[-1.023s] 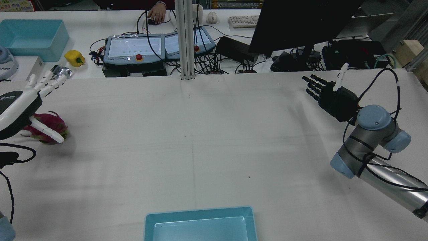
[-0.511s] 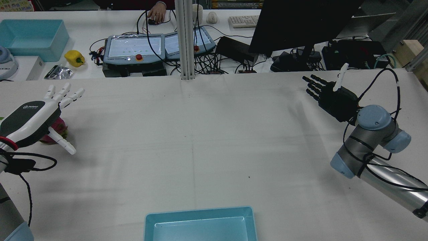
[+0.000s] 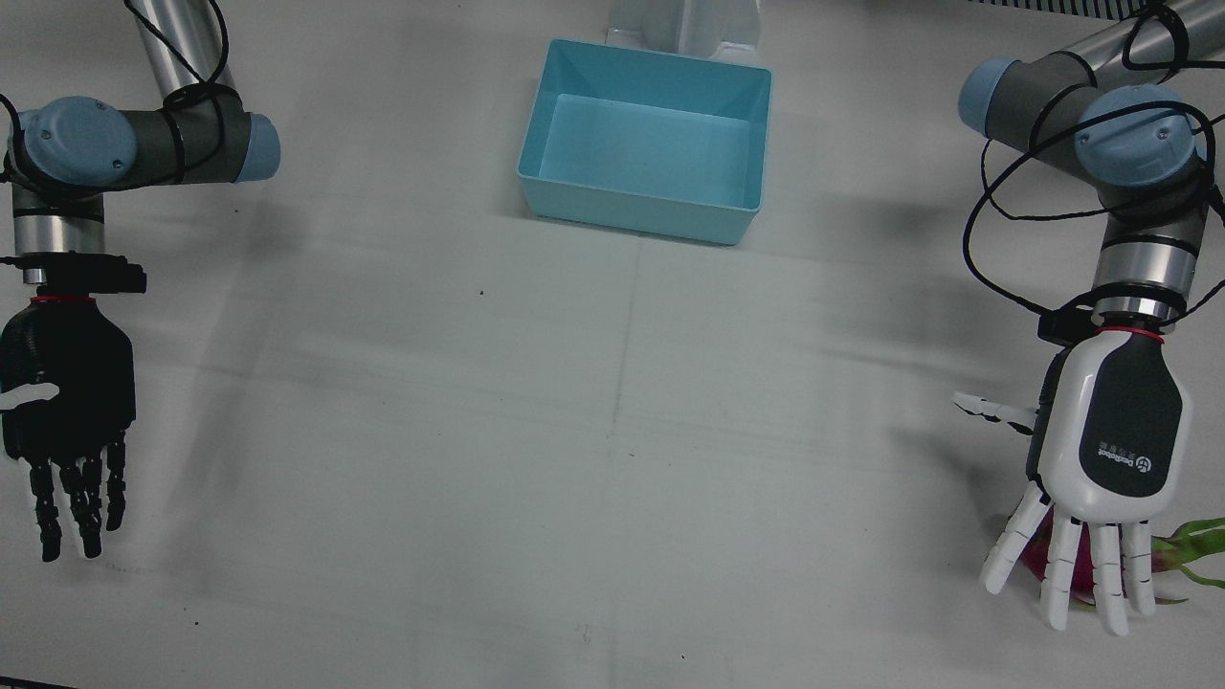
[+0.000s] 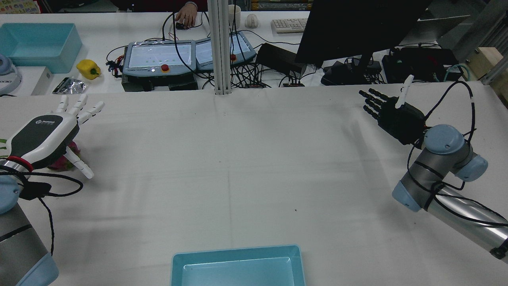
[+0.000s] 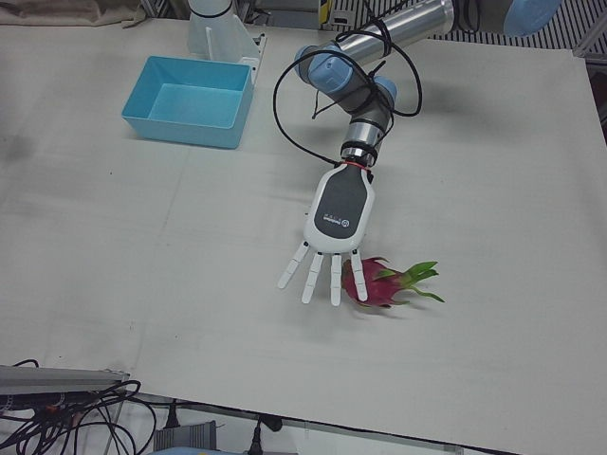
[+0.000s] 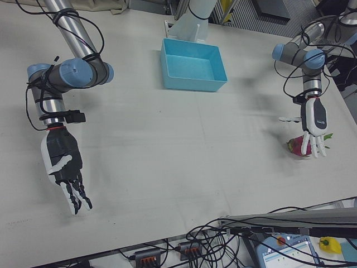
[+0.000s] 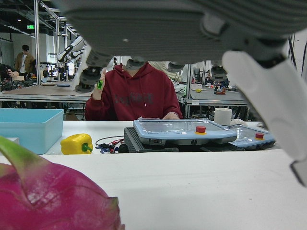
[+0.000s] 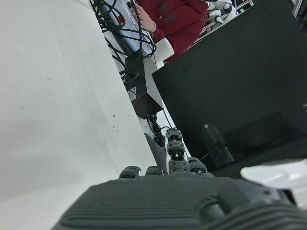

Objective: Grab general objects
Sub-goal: 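Position the left hand's fingers around the dragon fruit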

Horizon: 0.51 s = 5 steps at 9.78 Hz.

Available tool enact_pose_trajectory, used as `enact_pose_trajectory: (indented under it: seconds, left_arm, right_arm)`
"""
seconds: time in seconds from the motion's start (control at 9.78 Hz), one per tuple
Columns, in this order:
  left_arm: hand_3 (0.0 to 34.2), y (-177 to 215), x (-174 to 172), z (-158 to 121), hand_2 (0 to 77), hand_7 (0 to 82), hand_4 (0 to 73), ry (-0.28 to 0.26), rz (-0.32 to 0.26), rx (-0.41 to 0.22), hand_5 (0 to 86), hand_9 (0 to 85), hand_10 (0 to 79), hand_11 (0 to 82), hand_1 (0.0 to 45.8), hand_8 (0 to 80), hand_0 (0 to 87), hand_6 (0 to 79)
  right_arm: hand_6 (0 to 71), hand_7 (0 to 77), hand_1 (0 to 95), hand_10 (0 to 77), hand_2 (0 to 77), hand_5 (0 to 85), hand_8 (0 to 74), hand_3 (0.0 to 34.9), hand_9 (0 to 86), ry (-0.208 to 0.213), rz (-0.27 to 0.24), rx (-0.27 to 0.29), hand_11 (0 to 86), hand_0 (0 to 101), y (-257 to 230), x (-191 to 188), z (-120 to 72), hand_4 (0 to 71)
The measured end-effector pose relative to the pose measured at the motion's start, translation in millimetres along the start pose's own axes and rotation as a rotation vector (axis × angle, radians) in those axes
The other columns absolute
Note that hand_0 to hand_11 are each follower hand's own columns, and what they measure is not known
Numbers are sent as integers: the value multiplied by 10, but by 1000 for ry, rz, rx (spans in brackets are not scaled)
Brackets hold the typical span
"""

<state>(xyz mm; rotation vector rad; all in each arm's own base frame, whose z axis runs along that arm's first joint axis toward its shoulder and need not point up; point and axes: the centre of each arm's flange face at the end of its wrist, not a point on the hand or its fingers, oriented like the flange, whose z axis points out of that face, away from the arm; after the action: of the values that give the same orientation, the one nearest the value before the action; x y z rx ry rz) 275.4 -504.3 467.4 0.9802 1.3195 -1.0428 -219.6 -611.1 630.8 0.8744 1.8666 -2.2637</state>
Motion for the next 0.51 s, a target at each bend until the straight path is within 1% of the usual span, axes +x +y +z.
enact_pose_trajectory:
  seconds: [0.2,0.51]
  left_arm:
    - [295,-26,-75,4,16,11,5,-19,21,17,16,11,224,11,0,11,463,5]
    - [296,-14,-244,39,16,11,5,-44,38,22,16,11,224,5,0,11,465,5]
  right_arm:
    - [0,0,65,0,16,0,0,0,11,0,0,0,5,0,0,0,0,0]
    - [0,0,65,0,22,0,0,0,11,0,0,0,5,0,0,0,0,0]
